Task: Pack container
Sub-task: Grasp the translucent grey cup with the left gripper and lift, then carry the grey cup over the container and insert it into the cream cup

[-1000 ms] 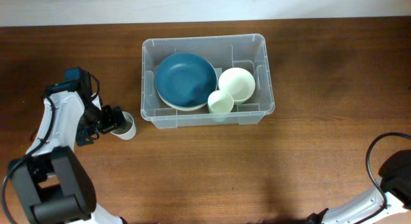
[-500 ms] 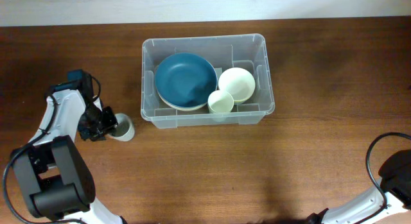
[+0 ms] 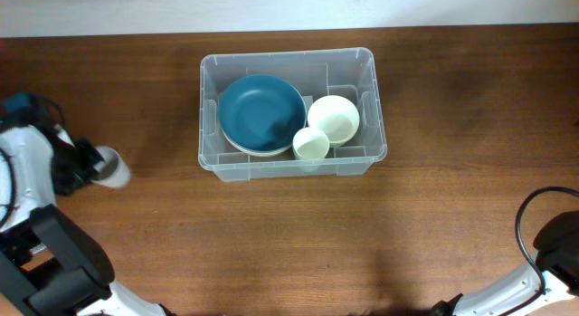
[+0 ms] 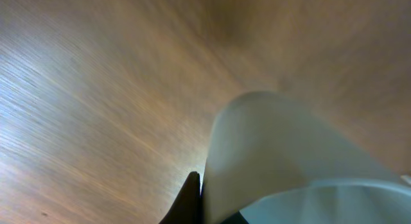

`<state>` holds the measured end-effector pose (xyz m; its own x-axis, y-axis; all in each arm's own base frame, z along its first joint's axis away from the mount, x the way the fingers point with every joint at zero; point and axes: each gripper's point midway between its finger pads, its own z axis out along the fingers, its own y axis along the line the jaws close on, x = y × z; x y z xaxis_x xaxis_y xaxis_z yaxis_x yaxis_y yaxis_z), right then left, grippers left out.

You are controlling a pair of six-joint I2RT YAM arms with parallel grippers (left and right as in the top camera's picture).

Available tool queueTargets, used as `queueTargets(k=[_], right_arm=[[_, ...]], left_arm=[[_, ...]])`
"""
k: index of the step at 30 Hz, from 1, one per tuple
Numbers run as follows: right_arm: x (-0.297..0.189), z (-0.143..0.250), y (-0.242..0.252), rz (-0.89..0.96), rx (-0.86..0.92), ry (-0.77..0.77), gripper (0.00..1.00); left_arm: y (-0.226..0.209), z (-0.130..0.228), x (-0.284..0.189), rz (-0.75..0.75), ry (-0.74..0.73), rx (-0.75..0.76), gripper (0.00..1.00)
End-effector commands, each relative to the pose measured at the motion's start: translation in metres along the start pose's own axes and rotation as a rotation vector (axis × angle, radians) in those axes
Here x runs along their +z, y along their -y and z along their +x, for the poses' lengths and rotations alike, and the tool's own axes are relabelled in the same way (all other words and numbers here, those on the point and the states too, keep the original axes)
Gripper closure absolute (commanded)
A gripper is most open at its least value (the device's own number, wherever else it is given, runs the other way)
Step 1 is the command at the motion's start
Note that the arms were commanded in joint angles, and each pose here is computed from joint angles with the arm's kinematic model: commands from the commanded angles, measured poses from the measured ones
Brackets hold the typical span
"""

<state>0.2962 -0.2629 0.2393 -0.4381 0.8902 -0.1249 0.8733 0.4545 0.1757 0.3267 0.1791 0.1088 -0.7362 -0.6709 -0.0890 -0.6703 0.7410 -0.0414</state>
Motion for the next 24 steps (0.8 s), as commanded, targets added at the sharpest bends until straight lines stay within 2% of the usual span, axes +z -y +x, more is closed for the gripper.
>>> queueTargets(k=[1, 6, 11, 19, 24], right_arm=[[-0.003, 0.001, 0.001, 0.006, -0.009, 0.007, 0.01], [-0.003, 0.001, 0.001, 0.006, -0.009, 0.007, 0.01], [-0.003, 0.001, 0.001, 0.006, -0.009, 0.007, 0.01], [-0.003, 0.001, 0.001, 0.006, -0.009, 0.007, 0.01], [-0.003, 0.001, 0.001, 0.006, -0.009, 0.007, 0.01]], left_arm=[[0.015, -0.038, -0.053, 0.06, 0.148, 0.009, 0.99], [0.069, -0.065, -0.156, 0.29, 0.374, 0.091, 0.99], [0.135, -0.04, -0.23, 0.473, 0.498, 0.255, 0.99], [0.254, 0.064, -0.245, 0.592, 0.444, 0.632, 0.99], [0.299, 0.111, -0.224, 0.498, 0.433, 0.779, 0.99]])
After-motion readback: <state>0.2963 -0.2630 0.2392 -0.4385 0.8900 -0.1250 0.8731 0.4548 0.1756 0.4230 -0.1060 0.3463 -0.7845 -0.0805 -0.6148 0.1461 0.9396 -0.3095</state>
